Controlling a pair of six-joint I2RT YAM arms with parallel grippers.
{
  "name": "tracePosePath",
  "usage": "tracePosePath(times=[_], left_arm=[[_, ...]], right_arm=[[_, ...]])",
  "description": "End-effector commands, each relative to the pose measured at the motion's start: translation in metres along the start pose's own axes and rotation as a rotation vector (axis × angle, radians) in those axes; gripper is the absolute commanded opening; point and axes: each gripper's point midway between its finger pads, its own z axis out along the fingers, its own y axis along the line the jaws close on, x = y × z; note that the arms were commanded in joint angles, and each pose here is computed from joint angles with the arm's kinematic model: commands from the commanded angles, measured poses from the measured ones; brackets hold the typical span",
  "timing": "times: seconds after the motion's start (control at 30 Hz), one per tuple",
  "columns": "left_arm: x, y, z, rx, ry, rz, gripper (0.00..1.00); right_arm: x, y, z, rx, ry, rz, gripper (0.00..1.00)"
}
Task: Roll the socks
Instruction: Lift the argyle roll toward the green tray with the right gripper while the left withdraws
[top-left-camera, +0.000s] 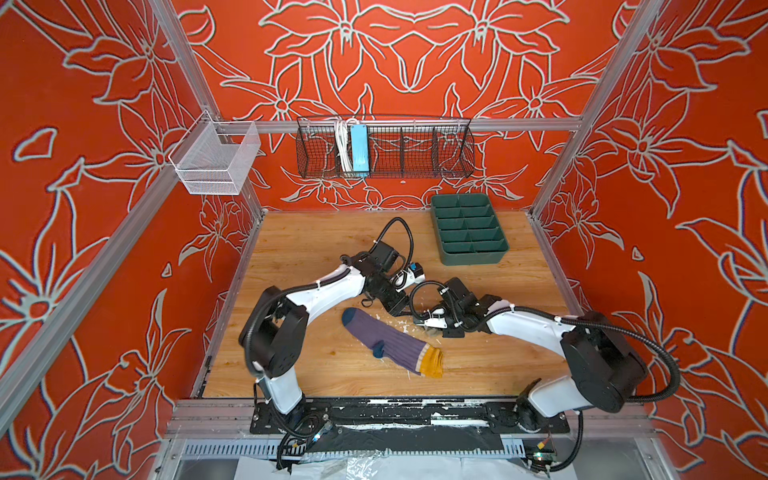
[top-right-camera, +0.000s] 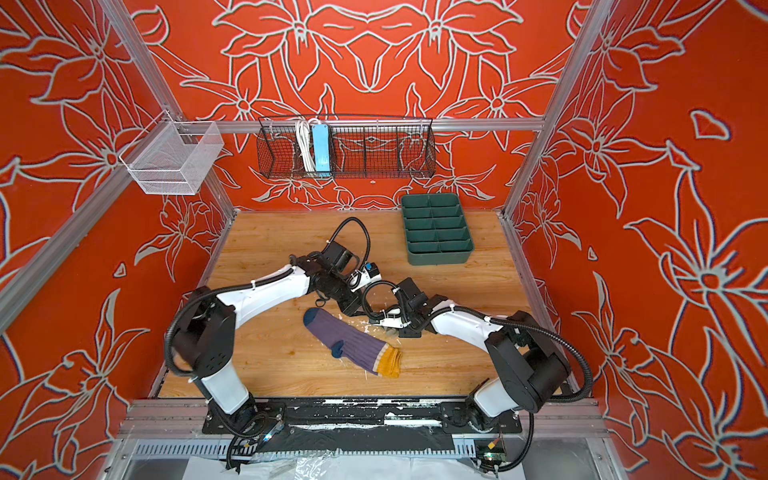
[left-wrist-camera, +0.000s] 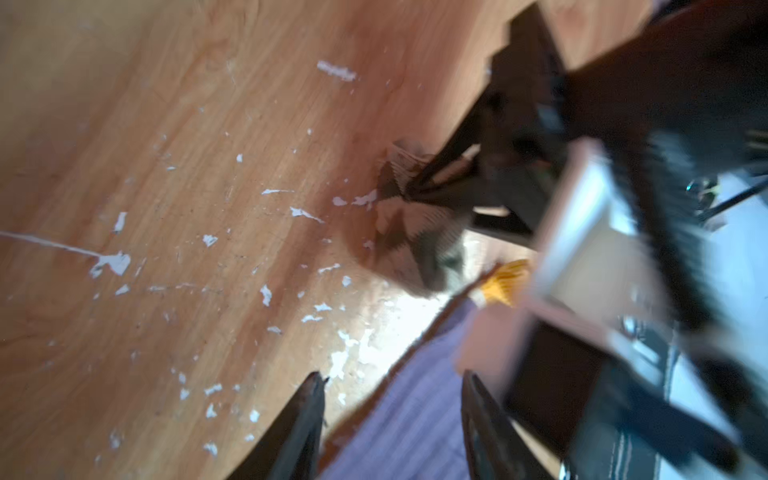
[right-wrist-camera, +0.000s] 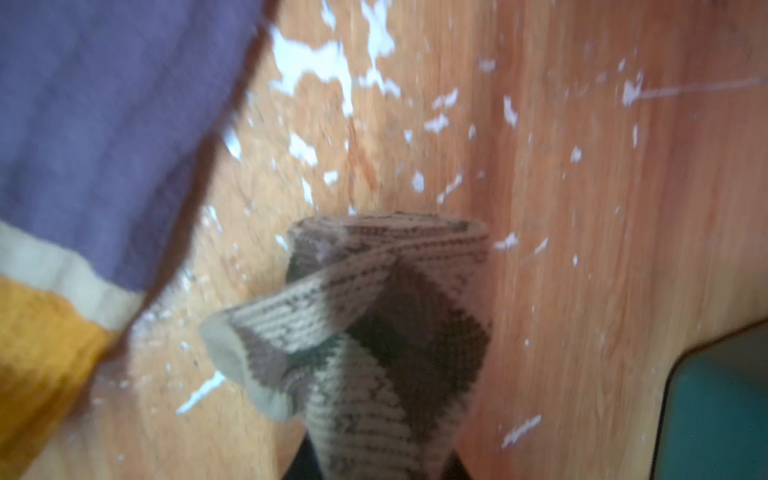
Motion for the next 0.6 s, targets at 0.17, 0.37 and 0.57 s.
tracePosePath(times=[0.17,0.37,0.57], left_arm=[[-0.026,-0.001,-0.075,-0.261,-0.318,-0.072,0.52],[0.000,0.021,-0.102,-0.454,-0.368,-0.268,0.54],[0.029,0.045,-0.143,-0.692,-0.545,-0.427,0.65]], right_arm=[[0.018,-0.081,-0.071,0.307,0.000,0.142,0.00],[0.062,-0.198,-0.126,0.611,0.073,0.239,0.00],[0.114,-0.298,-0.125,0.864,0.277,0.276,0.00]])
